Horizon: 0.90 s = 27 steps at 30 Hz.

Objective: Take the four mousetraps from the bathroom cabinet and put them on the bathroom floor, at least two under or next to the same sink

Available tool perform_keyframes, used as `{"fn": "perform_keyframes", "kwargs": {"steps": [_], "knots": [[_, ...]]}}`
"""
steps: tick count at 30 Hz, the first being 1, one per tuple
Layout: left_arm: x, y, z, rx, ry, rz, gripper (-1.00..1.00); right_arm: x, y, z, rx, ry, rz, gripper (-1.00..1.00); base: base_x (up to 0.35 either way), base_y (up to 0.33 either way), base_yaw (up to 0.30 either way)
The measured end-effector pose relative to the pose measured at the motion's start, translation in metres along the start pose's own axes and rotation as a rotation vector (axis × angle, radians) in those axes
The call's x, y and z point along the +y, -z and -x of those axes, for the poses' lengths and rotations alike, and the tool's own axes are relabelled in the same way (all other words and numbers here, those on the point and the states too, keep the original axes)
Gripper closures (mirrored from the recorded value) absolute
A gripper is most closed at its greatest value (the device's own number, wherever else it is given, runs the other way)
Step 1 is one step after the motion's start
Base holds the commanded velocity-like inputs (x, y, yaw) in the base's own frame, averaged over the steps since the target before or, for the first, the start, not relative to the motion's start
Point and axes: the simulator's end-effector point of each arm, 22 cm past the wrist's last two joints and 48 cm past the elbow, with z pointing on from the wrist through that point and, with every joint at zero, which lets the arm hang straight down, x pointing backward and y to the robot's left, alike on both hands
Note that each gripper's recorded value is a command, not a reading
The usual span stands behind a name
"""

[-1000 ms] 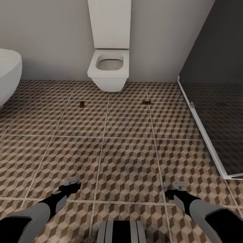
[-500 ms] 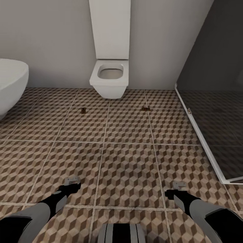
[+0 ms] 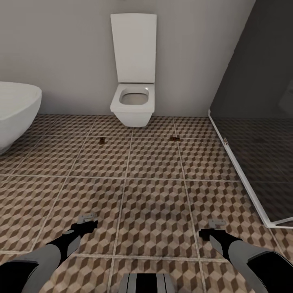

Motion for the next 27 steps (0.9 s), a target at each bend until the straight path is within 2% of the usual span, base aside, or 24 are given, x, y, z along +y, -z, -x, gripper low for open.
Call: {"fn": "perform_keyframes", "kwargs": {"steps": [27], "knots": [[0.0, 0.034, 0.061, -0.111, 0.013, -0.006, -1.0, -0.01, 0.042, 0.051, -0.107, -0.025, -0.001, -1.0, 0.0, 0.0, 0.0]]}}
